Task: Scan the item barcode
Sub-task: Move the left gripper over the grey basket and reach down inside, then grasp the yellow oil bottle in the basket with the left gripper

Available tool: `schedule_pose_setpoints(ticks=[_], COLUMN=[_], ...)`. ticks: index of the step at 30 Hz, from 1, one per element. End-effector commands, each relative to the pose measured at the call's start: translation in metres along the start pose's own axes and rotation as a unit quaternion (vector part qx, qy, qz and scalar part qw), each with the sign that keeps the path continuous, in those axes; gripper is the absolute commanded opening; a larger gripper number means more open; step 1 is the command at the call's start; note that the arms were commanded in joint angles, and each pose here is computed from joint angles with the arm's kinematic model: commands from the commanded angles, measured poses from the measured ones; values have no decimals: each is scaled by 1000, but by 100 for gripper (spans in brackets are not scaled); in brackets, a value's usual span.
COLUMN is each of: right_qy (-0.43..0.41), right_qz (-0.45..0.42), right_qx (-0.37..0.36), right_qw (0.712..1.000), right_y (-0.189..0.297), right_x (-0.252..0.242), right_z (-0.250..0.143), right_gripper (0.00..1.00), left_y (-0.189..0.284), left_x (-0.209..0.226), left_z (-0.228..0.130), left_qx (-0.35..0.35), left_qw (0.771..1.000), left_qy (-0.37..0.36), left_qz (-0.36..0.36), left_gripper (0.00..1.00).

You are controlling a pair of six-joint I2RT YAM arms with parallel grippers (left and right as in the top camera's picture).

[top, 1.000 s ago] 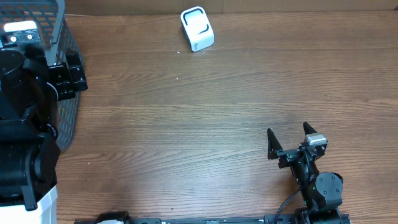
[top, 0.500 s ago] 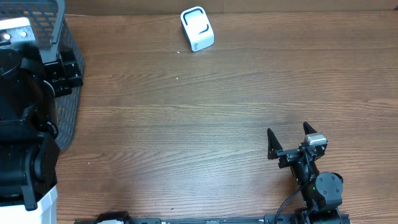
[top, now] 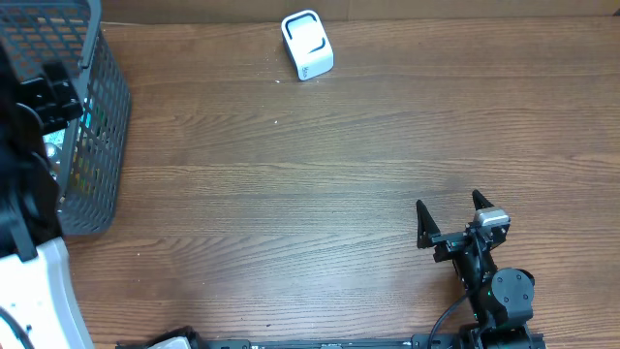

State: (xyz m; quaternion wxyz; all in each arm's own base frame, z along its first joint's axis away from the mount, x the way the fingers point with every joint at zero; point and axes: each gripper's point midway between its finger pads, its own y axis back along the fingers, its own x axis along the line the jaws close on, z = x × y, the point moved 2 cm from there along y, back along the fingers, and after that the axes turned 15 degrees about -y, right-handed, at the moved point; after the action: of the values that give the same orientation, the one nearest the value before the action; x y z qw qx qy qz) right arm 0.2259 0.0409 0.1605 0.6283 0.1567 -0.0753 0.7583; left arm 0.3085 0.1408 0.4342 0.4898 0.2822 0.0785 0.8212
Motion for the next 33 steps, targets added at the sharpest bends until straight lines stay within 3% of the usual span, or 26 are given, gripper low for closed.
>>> schedule_pose_setpoints(ticks=[1,11,17,26,33], right_qy=[2,2,2,2,2], right_qz=[-7,-7,-7,-7,-7], right_qx=[2,2,2,2,2], right_qw=[1000,1000,1000,1000,1000], right_y=[-1,-1,-1,-1,-1], right_x=[-3,-3,-3,-3,-3], right_z=[-3,-3,-3,-3,-3], right_gripper=[100,100,100,100,100], left_y=[-23,-96,-136,-175,-193], left_x=[5,43,24,-5,-21], left_z=[-8,-83,-125,-186,-210], left_qx=[9,123,180,279,310], left_qw=[999,987,971,935,917], left_qy=[22,59,17,26,40], left_qz=[-48,-84,-156,-216,-248], left_gripper=[100,99,100,100,100])
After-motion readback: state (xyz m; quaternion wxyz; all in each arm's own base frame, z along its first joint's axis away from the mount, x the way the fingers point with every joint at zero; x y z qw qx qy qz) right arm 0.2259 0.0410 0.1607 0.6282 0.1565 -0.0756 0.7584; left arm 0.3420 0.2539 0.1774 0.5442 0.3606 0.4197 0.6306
